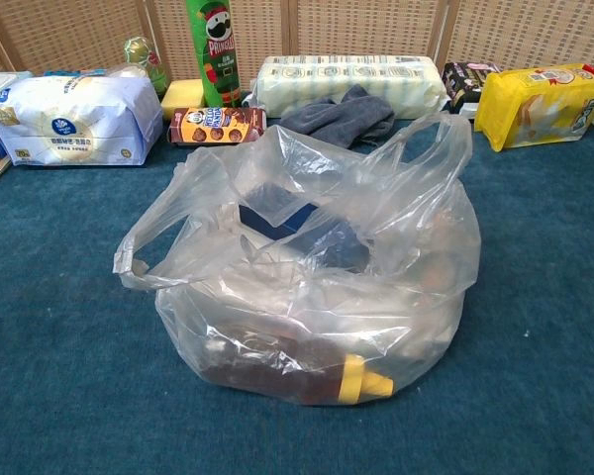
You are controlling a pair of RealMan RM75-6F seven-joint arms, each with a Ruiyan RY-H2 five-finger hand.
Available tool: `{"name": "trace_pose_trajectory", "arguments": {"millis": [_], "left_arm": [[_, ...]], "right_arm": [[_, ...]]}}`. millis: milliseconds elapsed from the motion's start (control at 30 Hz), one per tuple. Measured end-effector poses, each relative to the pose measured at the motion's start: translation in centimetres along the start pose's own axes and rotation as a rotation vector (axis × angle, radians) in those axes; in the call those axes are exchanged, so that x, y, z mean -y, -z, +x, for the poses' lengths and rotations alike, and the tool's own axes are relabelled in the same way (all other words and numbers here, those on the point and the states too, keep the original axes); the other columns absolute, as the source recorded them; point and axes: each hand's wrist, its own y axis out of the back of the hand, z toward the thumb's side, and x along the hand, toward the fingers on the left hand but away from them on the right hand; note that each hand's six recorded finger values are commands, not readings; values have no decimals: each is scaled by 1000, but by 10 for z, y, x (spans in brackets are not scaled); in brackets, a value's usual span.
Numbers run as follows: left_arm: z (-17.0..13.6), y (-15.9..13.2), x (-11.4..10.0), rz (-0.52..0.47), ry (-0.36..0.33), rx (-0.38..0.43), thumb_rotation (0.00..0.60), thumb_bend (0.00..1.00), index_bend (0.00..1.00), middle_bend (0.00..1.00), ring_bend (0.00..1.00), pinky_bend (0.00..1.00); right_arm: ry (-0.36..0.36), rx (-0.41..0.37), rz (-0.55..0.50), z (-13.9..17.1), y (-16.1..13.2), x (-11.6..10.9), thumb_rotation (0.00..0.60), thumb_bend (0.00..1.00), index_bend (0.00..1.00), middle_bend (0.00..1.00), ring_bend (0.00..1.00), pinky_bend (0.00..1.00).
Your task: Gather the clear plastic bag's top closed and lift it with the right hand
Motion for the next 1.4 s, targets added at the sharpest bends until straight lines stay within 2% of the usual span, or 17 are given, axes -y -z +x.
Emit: {"name": "trace_pose_trajectory", "arguments": {"millis": [633,833,900,1000,1133,1233,1400], "left_arm": [[1,-3,-5,-9,-14,15,233,119,138,32,0,101],[1,-4,-14,-31,-26,31,233,118,139,32,0,101],[2,-6,-17,-36,-23,42,235,119,138,32,0,111],[5,-7,-24,-34,-23,59,232,119,138,32,0,131],[12,-11,-39,-38,-55,80,234,119,138,32,0,131],[16,-16,-42,-40,-50,100,235,118,138,32,0,132],[21,-27,-40,-42,-27,135,233,118,138,32,0,131]], "right_arm": [[-7,-6,-47,3,1,-2,210,140,164,110,38,0],[-18,-23,-100,4,-1,-3,215,132,164,121,57,0],[-31,-37,-138,3,-4,-4,214,124,164,160,80,0],[-68,-64,-196,1,-11,-3,212,105,170,211,102,6],[-136,-110,-287,-3,-23,-1,212,88,208,219,123,24],[-201,-153,-355,-9,-37,0,212,85,223,223,131,35],[-300,-228,-373,-20,-62,7,213,84,223,225,136,36]]}}
